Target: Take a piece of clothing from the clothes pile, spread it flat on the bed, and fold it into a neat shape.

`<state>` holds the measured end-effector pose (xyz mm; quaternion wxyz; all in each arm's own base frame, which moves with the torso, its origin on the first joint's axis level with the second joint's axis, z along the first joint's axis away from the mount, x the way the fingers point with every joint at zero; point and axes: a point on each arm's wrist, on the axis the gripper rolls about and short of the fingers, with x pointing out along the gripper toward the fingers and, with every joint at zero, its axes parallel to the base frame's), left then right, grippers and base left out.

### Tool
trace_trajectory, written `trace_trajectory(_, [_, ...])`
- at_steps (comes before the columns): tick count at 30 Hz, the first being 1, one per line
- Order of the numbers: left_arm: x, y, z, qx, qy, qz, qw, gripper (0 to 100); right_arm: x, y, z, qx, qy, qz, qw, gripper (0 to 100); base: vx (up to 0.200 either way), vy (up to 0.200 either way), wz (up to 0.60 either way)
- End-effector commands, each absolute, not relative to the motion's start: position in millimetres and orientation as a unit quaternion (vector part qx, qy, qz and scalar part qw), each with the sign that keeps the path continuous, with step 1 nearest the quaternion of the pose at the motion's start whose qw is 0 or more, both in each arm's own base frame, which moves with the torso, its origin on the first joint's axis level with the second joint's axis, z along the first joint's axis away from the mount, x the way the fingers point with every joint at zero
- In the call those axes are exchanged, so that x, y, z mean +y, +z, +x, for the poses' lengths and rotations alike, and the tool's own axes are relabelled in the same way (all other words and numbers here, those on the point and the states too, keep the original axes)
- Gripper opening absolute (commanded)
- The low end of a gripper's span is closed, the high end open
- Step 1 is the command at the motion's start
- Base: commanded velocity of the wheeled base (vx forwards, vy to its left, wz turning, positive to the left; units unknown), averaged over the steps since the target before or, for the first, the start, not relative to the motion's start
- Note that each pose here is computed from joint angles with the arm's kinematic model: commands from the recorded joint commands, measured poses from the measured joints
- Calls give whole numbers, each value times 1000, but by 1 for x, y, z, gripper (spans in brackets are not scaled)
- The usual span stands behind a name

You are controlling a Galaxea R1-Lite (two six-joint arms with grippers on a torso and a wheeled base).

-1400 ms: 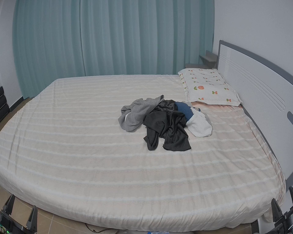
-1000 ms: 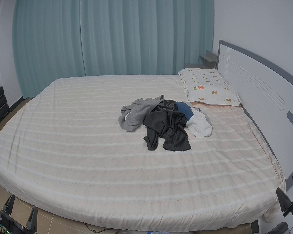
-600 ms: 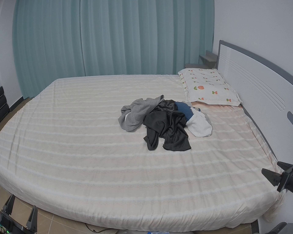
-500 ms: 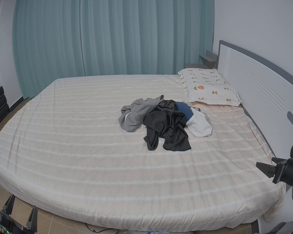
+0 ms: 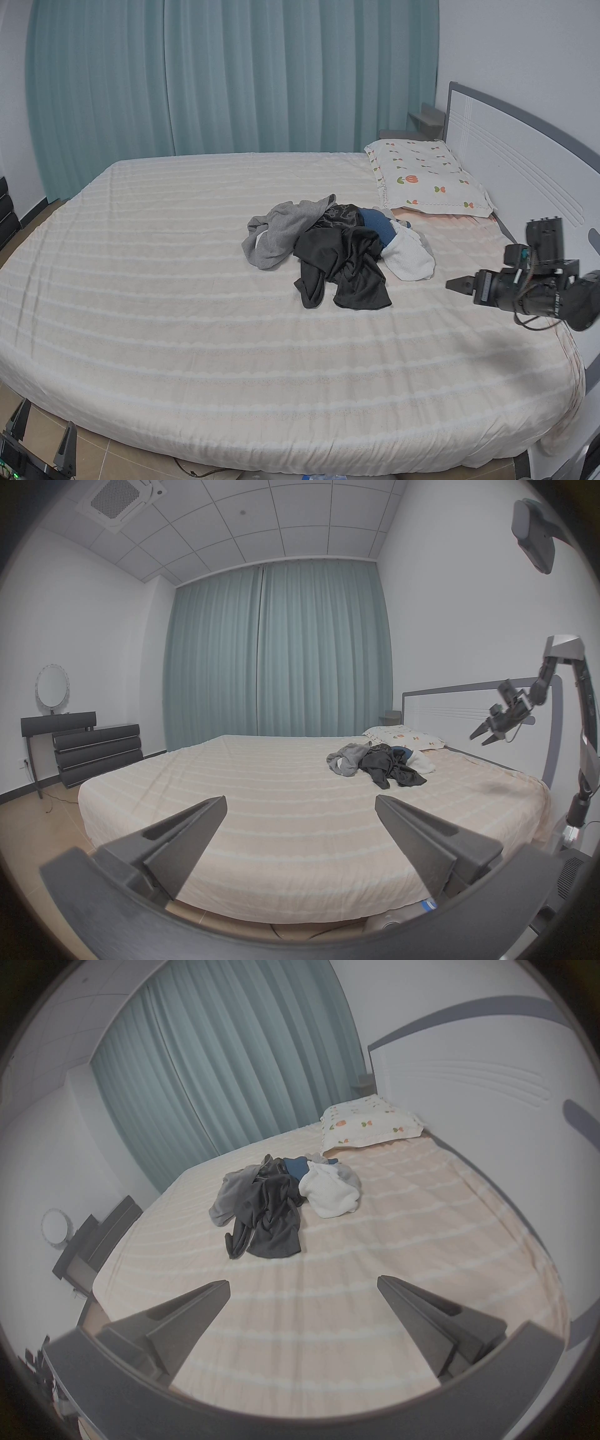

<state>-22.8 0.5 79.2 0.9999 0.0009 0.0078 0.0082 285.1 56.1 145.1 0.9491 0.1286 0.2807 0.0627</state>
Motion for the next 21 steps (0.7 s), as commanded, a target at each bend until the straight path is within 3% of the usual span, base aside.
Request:
trace_trajectory(1, [1,75,-23,6,8,1,1000,100,126,18,421,330,51,157,930,100,0,0,0])
trace_trajectory(15, [1,75,-23,6,8,1,1000,100,172,-30,460,333,71,182,923,100,0,0,0])
trace_trajectory(21, [1,75,-23,6,8,1,1000,100,175,-37,468,323,60,189,926,100,0,0,0])
